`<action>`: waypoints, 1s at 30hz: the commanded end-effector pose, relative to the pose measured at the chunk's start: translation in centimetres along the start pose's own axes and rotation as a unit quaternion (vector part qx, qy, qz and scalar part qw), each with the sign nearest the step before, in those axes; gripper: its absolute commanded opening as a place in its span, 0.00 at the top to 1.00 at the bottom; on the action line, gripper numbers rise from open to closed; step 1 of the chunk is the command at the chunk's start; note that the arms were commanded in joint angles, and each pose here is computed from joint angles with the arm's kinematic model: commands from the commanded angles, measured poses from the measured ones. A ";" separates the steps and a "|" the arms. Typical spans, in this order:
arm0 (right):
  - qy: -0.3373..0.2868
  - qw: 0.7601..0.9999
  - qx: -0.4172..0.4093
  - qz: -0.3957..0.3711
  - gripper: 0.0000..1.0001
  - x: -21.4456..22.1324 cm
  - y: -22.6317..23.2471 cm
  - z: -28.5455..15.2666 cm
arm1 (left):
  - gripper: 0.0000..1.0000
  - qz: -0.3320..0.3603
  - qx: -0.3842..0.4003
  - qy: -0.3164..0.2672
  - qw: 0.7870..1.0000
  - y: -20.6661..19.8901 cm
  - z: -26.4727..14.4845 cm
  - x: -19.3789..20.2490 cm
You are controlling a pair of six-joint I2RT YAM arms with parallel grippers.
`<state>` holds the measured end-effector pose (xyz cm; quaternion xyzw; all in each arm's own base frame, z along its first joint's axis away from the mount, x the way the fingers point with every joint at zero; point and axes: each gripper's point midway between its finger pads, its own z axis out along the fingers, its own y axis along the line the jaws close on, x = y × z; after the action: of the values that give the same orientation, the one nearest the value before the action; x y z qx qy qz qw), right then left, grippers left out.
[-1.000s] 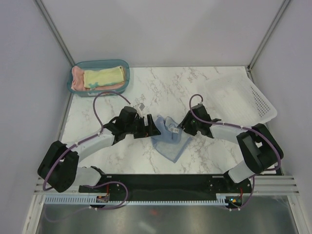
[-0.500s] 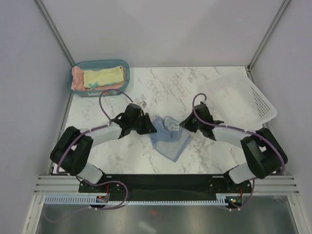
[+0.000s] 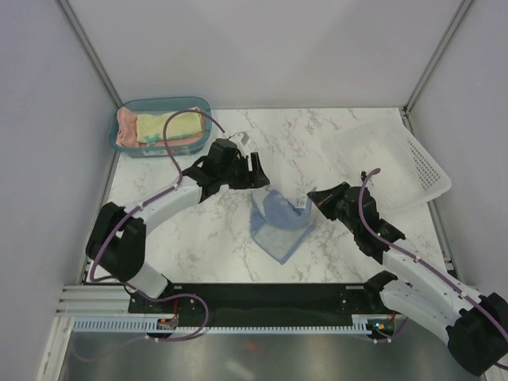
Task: Fold and stack the towels
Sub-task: Flatten out the crumpled towel
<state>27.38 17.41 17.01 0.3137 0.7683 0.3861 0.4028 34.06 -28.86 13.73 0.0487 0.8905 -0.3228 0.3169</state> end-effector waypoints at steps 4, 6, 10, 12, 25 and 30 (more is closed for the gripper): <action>-0.053 0.995 -0.024 0.084 0.96 -2.3 3.9 1.2 | 0.24 0.050 0.062 0.002 0.997 -2.2 -5.0 5.0; -0.083 0.988 -0.025 0.132 0.98 -3.2 3.7 1.7 | 0.24 0.045 0.117 0.002 0.992 -3.3 -5.1 7.2; -0.151 0.972 0.004 0.178 1.00 -4.8 1.4 3.8 | 0.23 0.040 0.111 0.015 0.993 -3.0 -4.2 9.5; -0.178 0.962 0.006 0.208 1.00 -5.6 0.9 4.8 | 0.23 0.039 0.092 0.021 0.995 -2.3 -3.1 9.7; -0.157 0.971 0.133 0.120 1.00 -5.9 -2.3 13.8 | 0.17 -0.002 0.104 0.033 0.994 -2.7 2.4 9.8; -0.134 0.979 0.118 0.093 1.00 -5.5 -2.6 14.1 | 0.16 -0.042 0.088 0.033 0.995 -3.0 4.4 8.9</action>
<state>41.36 16.08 11.08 0.5109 0.7019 0.2732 0.4143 26.18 -32.54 4.94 0.0797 0.8890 -0.3777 0.2463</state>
